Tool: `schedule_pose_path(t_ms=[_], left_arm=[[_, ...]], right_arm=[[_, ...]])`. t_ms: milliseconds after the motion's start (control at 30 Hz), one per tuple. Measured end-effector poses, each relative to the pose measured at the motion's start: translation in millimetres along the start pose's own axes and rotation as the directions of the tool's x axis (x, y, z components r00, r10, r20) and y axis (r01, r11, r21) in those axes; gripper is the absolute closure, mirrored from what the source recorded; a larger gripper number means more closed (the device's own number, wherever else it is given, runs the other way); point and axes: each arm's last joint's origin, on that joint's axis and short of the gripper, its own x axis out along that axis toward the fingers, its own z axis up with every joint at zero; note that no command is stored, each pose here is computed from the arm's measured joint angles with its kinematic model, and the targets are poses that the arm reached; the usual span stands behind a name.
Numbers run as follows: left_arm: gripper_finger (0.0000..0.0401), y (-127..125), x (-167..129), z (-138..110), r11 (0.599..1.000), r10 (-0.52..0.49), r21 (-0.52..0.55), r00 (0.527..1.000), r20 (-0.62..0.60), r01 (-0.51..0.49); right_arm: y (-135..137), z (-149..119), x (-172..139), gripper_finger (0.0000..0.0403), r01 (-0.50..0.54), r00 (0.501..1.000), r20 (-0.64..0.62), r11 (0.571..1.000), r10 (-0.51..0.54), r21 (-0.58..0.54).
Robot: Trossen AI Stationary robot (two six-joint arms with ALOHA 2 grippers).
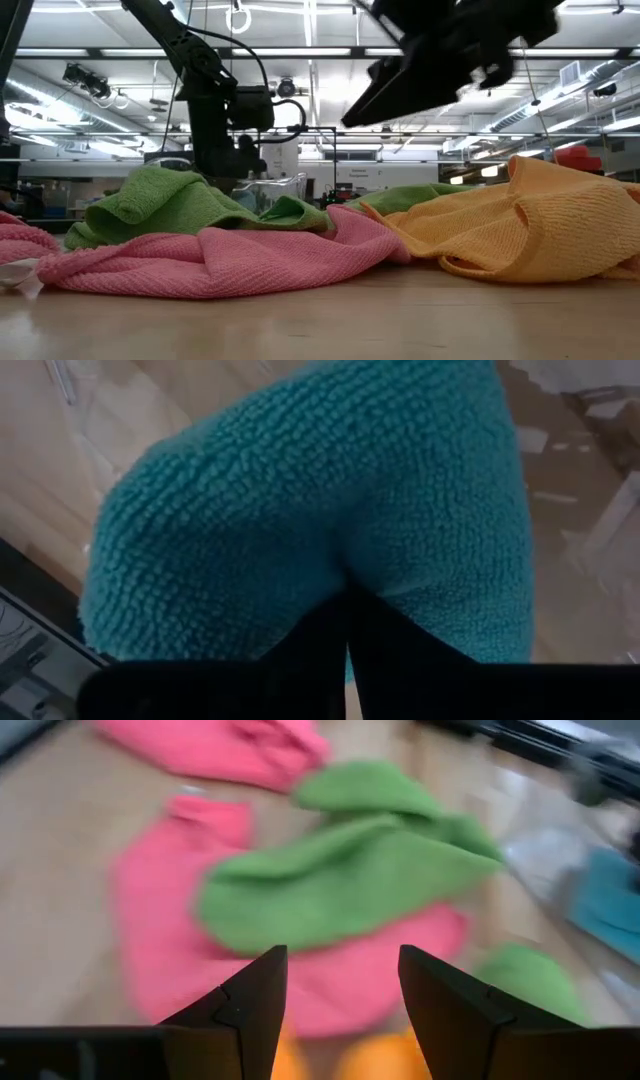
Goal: Fold microfiber towels
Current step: Put the left blue microfiber towel into the transparent bin
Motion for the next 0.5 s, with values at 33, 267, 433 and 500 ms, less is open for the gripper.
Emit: schedule_pose_path(t_ms=[33,267,433,500], left_arm=[[0.0390,0.0,-0.1,0.2,1.000,0.000,-0.004,1.000,0.000,0.000],[0.0387,-0.7,-1.0,2.6,1.000,-0.002,-0.015,1.000,0.015,0.002],[0.0375,-2.1,-2.8,8.7,1.000,-0.005,0.025,0.999,0.052,0.004],[0.0380,-2.6,-3.6,11.0,0.999,-0.003,0.042,0.998,0.055,0.001]], right_arm=[[-10.5,-2.3,1.2,0.0201,0.007,1.000,-0.005,1.000,-0.007,0.008],[-91.8,-23.2,0.6,0.0201,0.158,0.987,-0.028,0.985,-0.156,0.068],[-136.7,-33.1,-7.8,0.0201,0.177,0.981,0.059,0.980,-0.183,0.089],[-153.7,-38.7,-12.7,0.0201,0.215,0.972,0.073,0.972,-0.222,0.096]])
